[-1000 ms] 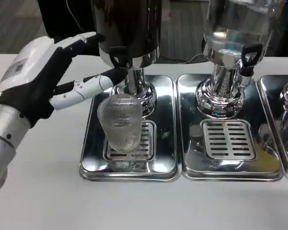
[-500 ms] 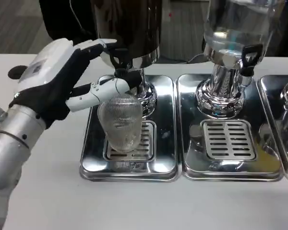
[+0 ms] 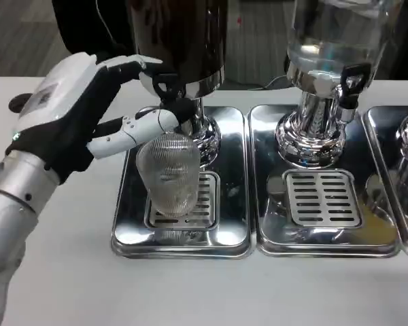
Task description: Grasp the cup under the faucet to collect the drink, then remove the cup.
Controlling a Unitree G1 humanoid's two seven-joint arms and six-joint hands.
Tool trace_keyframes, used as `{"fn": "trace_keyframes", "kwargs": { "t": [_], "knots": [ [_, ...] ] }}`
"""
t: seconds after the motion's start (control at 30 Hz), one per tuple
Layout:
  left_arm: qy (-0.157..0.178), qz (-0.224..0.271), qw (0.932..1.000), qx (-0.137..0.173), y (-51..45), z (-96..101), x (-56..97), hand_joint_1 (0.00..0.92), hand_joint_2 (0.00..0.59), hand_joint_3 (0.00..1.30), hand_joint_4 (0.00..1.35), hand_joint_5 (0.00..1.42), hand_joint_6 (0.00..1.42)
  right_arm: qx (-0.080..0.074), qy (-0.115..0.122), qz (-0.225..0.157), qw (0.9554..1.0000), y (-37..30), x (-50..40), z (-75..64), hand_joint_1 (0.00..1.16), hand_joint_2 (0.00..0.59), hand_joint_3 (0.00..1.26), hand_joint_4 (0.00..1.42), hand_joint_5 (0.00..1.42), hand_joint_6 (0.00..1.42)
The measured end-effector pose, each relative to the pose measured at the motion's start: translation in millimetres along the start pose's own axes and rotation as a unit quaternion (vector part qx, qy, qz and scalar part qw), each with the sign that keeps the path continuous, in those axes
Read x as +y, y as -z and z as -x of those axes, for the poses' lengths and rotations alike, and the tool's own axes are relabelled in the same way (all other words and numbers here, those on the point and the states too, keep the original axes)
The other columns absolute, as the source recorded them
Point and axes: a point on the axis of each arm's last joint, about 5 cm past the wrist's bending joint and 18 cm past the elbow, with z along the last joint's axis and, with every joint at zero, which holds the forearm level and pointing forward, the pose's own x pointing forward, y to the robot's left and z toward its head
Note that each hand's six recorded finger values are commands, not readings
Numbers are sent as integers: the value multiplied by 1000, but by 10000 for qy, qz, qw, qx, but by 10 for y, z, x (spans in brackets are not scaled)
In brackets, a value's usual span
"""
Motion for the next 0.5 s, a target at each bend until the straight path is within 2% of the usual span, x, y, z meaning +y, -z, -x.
{"fn": "trace_keyframes", "kwargs": {
  "t": [0.27, 0.4, 0.5],
  "knots": [
    [-39, 41, 10000, 22, 4, 22, -24, 0, 85, 633, 282, 137, 0, 19, -2, -1, 10000, -2, -6, 18, 777, 522, 422, 409, 338, 262],
    [-59, 76, 9999, 34, 5, 36, -43, 0, 85, 603, 375, 188, 0, 5, 9, -10, 10000, -5, -8, 24, 777, 522, 422, 409, 334, 262],
    [-83, 111, 9999, 31, 1, 47, -59, 0, 85, 566, 392, 205, 0, 9, 7, -11, 10000, -5, -9, 28, 777, 522, 422, 409, 331, 262]
  ]
}}
